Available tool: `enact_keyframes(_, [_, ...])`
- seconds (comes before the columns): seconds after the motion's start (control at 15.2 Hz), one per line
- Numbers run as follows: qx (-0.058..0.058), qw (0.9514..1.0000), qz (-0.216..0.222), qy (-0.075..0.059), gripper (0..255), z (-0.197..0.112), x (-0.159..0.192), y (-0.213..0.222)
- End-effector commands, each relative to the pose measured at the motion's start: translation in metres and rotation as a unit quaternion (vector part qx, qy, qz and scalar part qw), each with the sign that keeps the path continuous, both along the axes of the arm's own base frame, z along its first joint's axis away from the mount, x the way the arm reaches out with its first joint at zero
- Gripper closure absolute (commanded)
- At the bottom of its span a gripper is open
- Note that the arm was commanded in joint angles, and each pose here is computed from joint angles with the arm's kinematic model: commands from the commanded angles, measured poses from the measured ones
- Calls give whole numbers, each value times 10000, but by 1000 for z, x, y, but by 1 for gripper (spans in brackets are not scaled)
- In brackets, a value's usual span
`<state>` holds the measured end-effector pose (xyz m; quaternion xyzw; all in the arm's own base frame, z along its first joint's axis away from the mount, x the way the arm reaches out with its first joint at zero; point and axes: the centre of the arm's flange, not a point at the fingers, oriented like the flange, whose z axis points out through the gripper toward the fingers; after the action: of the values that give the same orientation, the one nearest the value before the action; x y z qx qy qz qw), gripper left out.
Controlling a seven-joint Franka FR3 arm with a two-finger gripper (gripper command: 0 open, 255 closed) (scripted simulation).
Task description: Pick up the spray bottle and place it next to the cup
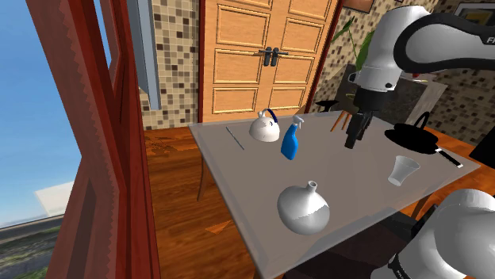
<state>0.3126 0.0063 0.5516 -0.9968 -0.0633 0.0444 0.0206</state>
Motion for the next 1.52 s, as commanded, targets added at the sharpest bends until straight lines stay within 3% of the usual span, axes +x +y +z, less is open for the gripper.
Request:
enact_keyframes(0.0, [0,10000,0,0,0,0,0,0])
enact_keyframes(0.33, [-58,9987,-277,-431,0,-42,30,-23])
enact_keyframes(0.73, [-127,9936,-609,-947,0,-89,68,-54])
enact_keyframes(1.06, [-185,9864,-884,-1374,0,-125,102,-83])
enact_keyframes(1.45, [-253,9743,-1211,-1882,0,-163,145,-120])
